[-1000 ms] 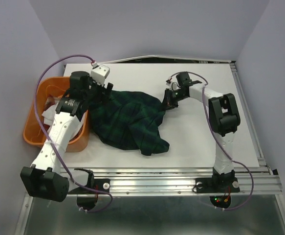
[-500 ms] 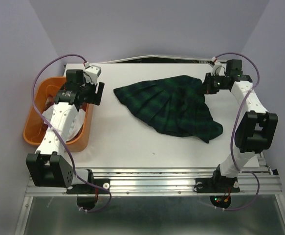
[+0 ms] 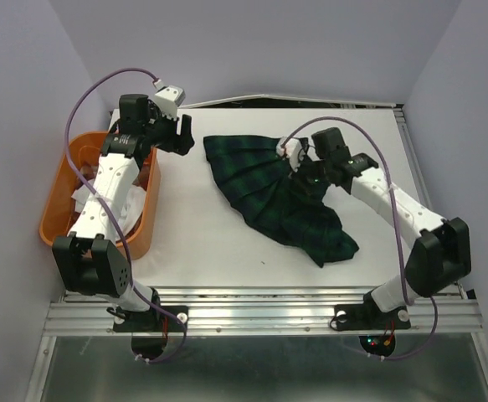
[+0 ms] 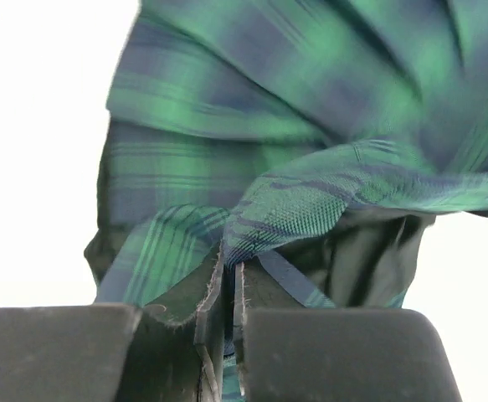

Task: Fold and stack the skirts
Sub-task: Flatten the skirt out

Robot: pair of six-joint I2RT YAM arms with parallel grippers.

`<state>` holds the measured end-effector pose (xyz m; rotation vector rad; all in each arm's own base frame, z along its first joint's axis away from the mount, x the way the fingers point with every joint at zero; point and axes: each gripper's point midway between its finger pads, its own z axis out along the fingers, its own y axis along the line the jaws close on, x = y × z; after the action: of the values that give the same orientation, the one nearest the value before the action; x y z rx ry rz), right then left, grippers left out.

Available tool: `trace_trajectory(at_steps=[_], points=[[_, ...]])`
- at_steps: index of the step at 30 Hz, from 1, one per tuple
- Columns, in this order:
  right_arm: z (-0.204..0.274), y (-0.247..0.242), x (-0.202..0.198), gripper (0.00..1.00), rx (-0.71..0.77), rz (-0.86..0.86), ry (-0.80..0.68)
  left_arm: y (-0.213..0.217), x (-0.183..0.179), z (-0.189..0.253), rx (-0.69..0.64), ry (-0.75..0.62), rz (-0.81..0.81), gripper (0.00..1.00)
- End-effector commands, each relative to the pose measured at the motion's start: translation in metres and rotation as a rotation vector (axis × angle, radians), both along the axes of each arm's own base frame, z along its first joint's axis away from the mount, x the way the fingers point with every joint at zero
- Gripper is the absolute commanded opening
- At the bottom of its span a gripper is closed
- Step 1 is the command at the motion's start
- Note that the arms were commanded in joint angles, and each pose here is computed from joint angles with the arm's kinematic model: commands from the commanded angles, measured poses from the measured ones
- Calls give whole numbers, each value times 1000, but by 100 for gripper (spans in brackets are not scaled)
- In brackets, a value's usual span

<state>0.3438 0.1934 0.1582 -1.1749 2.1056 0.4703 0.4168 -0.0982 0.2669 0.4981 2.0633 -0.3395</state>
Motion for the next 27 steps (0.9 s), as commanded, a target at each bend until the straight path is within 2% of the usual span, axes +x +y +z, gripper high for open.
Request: trace_trajectory(at_steps=[1, 3, 4, 7, 9, 11, 14, 15, 21, 22, 27], points=[[24, 35, -40, 1, -111, 290, -277, -18, 5, 46, -129, -117, -37, 78], [-4, 25, -71, 1, -211, 421, -257, -20, 3, 47, -130, -125, -58, 78], [-37, 15, -104, 1, -263, 505, -209, -21, 1, 45, -115, -131, -79, 78], [-81, -20, -128, 1, -457, 628, -281, -28, -10, 36, -92, -113, -172, 79], [-107, -48, -140, 1, -542, 628, -295, -37, -18, 27, -54, -104, -261, 79], [-109, -53, -138, 1, -557, 616, -323, -57, -21, 19, -5, -87, -336, 79], [-111, -54, -143, 1, -558, 630, -296, -79, -17, -2, 173, -51, -437, 79], [-114, -56, -144, 1, -565, 635, -297, -100, -16, -9, 247, -47, -503, 79], [-128, -80, -141, 1, -678, 639, -347, -167, -4, -15, 274, -41, -746, 81], [-132, -82, -143, 1, -686, 636, -339, -190, 5, -15, 284, -71, -801, 81], [-131, -81, -145, 1, -668, 620, -321, -252, 14, -29, 318, -110, -831, 82]])
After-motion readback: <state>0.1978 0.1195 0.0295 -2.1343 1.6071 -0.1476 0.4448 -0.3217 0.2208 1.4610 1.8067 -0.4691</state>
